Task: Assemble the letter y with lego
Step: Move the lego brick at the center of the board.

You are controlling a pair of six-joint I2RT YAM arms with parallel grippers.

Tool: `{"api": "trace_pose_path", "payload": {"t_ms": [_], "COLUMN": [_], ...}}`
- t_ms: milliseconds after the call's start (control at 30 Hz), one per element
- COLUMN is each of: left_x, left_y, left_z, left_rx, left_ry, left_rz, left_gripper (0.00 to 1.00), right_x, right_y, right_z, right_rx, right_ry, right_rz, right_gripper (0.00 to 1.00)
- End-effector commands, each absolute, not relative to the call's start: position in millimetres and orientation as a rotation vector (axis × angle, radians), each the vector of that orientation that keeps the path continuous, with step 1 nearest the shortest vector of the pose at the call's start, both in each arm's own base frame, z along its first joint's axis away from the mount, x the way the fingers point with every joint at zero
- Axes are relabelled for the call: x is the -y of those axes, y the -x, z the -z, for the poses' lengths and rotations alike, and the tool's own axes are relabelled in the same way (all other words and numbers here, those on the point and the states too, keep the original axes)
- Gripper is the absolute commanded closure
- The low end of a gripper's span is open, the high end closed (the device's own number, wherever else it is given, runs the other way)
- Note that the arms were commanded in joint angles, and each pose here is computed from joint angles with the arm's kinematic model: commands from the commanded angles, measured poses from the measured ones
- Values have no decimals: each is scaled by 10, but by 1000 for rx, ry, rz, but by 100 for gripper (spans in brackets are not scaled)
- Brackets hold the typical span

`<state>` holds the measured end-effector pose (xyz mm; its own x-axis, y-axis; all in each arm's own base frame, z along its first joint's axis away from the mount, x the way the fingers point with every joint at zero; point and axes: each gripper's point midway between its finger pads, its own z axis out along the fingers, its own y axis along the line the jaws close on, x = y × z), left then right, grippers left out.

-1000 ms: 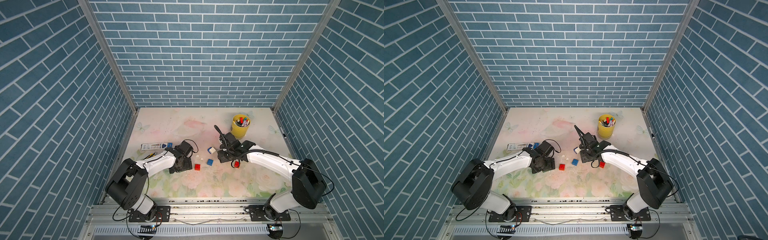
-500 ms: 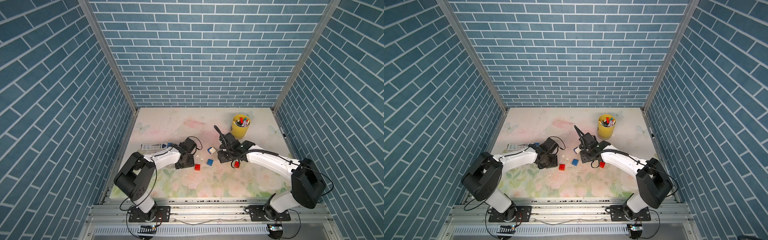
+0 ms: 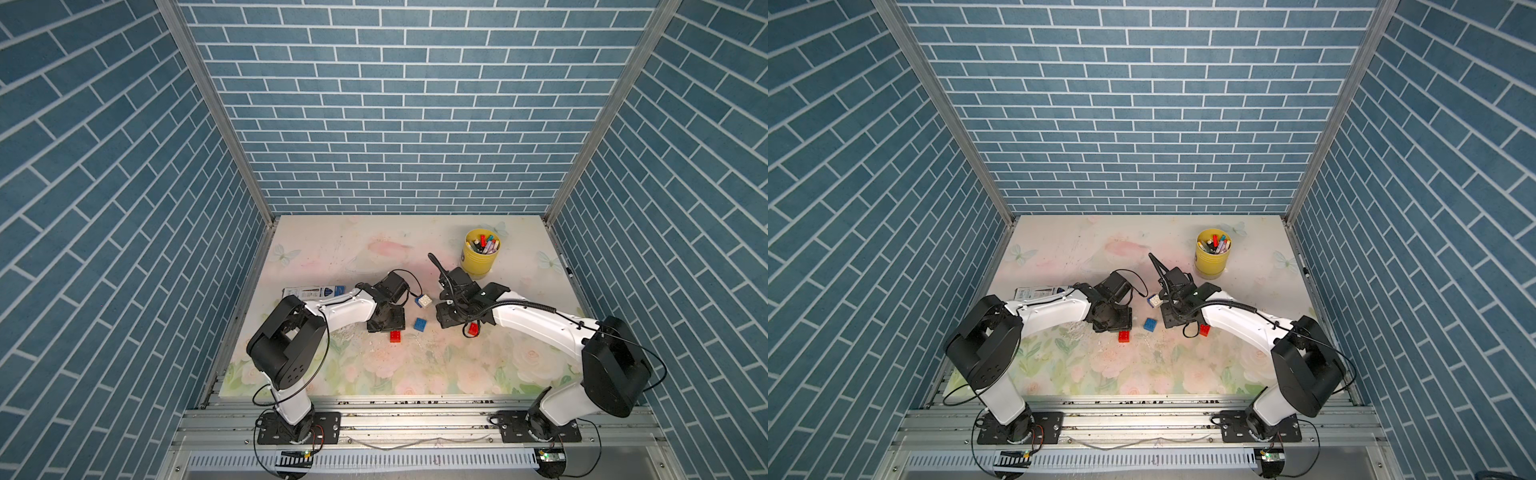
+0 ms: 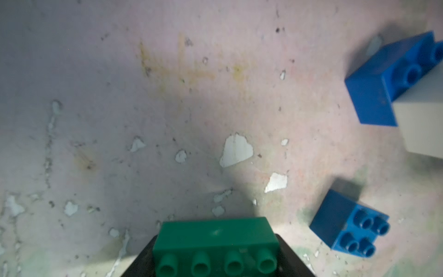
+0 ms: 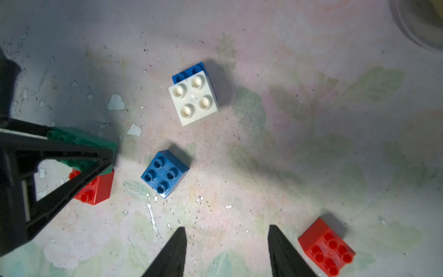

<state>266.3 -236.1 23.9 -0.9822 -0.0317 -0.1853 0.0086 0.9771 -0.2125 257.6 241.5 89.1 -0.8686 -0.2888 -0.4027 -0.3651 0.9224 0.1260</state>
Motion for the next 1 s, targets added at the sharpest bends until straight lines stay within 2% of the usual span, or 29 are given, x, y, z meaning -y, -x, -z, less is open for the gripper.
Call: {"api": "trace_pose_path", "payload": {"t_ms": [0,200,433,533,667,800,967], "left_x": [2229,2269,2382,2454,2448,2406,2336], "left_y": [-2349,-2310,-2626,-2695,-2654,-2640,-2637], "left_z": [-178,-168,-213,-169,-119,-221,-415], "left_rx": [-3032,-3054,-2979,-2988,-3007,-2973,-2924], "left_ry": [-26,-46,-30,-30,-23,-22,-25], "left_rz": [283,300,252,254,256,271,272], "left_gripper": [45,45,42,38,26,18,15], "right_x": [-2358,-2395,-2418,-2417,-2428,-2497,-2610], "right_y": [-2554,-2568,-2535,-2535,-2534,-2529,-2522], "right_z": [-842,-825,-744,-740,-733,-732,-759], "right_rx": [-2724,-2726,-2750,-2752,-2752,-2749,-2738], "right_ry": [434,437,439,440,441,457,503], "right_rz": [-249,-261,-278,-276,-284,-331,-400], "right_gripper": [44,44,44,44,43,42,42]}}
